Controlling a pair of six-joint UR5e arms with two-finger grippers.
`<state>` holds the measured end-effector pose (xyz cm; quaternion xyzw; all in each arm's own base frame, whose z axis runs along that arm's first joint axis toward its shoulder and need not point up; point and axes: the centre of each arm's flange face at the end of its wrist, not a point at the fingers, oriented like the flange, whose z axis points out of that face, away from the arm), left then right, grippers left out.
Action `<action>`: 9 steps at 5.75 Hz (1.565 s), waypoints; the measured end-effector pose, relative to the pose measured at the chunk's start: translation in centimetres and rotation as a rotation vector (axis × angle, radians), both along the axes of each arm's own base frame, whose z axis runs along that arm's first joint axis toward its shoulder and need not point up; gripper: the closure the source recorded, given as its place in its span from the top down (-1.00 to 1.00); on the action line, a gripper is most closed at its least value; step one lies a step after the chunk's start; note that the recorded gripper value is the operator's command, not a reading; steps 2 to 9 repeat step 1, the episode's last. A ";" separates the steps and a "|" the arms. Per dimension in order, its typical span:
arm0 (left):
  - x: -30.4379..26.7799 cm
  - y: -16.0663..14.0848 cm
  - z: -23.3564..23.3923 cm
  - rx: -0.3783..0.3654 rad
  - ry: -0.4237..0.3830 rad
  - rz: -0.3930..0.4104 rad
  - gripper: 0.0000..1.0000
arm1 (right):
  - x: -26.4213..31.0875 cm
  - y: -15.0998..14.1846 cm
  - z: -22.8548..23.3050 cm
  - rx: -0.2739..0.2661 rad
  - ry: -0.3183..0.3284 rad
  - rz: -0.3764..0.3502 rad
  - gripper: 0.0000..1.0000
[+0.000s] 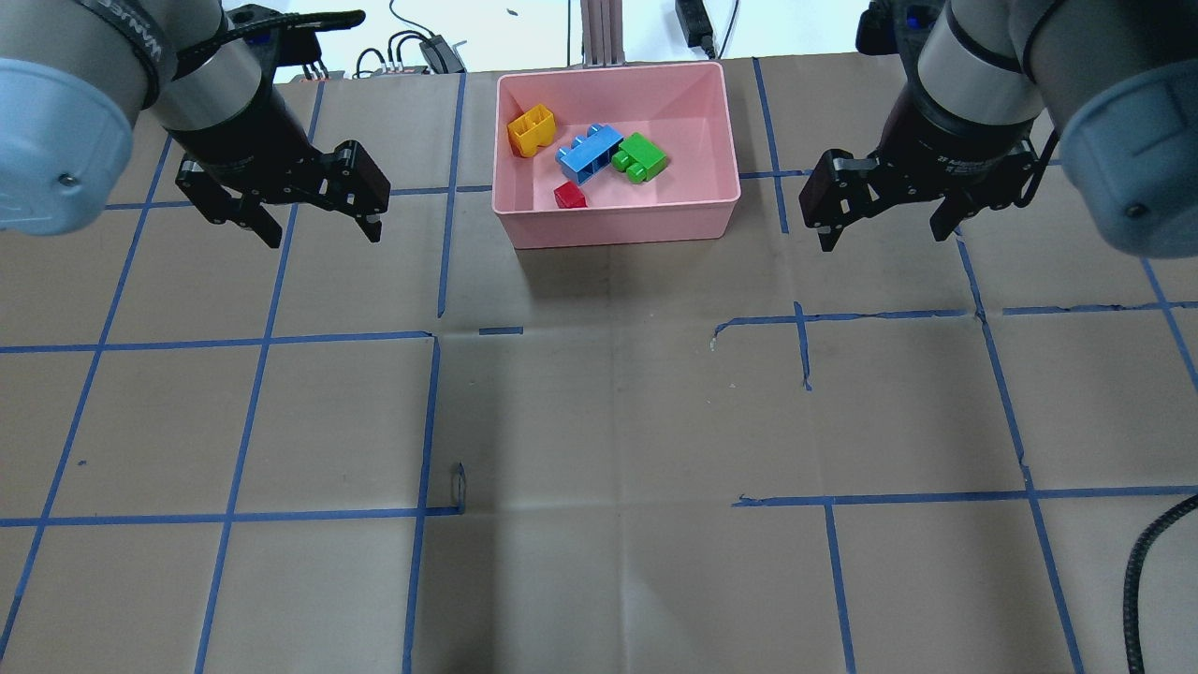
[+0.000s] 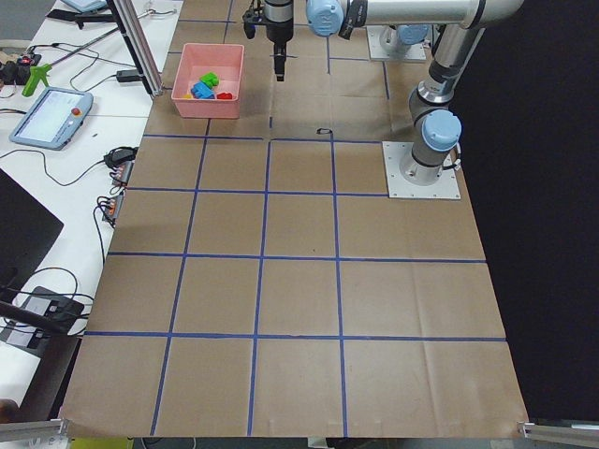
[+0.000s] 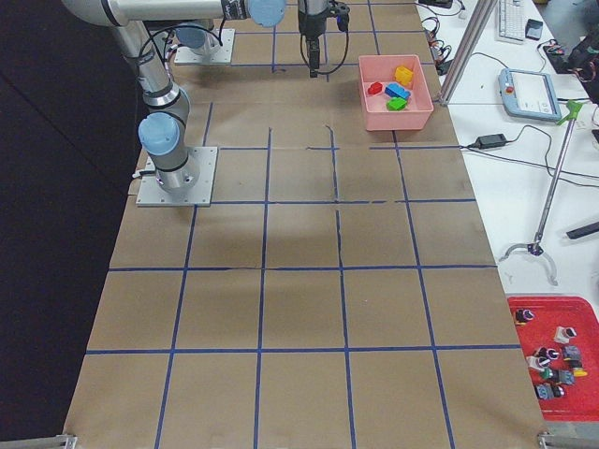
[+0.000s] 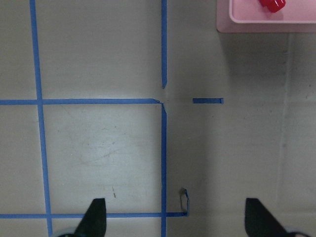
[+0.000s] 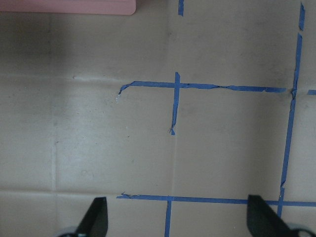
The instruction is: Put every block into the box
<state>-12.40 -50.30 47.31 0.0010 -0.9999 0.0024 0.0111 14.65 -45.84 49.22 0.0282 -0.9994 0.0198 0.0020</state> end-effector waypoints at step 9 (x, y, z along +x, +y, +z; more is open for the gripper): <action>0.0 0.0 0.1 -0.007 -0.003 -0.003 0.99 | 0.0 0.0 -0.1 0.001 0.000 0.001 0.99</action>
